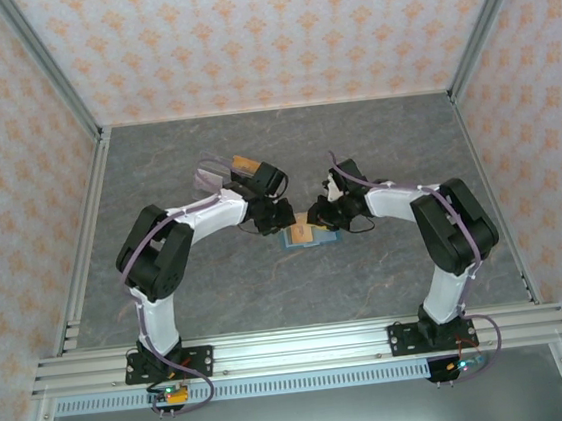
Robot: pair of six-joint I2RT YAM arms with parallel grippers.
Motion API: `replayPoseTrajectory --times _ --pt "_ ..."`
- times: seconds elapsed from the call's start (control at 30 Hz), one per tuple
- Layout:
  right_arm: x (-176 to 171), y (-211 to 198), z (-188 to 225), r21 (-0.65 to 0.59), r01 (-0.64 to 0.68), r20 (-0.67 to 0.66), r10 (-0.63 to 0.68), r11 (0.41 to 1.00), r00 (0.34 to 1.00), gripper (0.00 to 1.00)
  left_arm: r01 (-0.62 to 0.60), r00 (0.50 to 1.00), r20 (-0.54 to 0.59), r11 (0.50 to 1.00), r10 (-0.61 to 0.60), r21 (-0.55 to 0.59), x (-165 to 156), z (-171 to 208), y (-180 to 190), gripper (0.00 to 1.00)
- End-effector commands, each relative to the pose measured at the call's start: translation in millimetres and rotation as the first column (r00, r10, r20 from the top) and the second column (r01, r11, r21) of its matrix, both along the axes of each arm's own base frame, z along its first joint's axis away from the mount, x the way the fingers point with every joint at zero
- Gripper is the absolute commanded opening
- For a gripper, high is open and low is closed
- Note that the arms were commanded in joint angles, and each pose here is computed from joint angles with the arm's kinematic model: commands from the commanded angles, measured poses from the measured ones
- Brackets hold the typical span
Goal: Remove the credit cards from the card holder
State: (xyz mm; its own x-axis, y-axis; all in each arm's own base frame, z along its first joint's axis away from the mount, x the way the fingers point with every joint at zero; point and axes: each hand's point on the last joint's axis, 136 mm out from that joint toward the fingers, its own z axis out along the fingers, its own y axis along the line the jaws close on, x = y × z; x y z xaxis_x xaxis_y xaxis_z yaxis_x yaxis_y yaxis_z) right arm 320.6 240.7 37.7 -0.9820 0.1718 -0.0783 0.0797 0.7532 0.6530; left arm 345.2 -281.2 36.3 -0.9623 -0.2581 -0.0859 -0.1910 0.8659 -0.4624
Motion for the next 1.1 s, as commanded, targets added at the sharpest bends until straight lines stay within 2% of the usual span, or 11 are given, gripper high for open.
replayPoseTrajectory --times 0.0,0.3,0.9,1.07 --pt "3.7 -1.0 -2.8 -0.014 0.002 -0.014 -0.002 1.000 1.000 0.22 -0.010 1.000 -0.027 0.999 0.011 0.046 0.4 -9.7 5.3 0.14" --pt "3.6 -1.7 -8.6 -0.030 -0.018 -0.016 0.017 0.999 1.000 0.22 -0.011 0.998 -0.068 0.996 0.017 0.089 -5.8 -22.9 11.4 0.08" --pt "7.7 13.1 -6.4 0.051 -0.037 -0.020 0.038 0.998 0.999 0.20 -0.005 0.995 -0.097 0.993 0.016 0.115 -11.7 -34.2 16.2 0.05" --pt "6.9 11.0 -7.0 0.037 -0.030 -0.017 0.031 0.999 0.999 0.09 -0.005 0.995 -0.096 0.993 0.016 0.118 -11.3 -34.4 16.4 0.06"
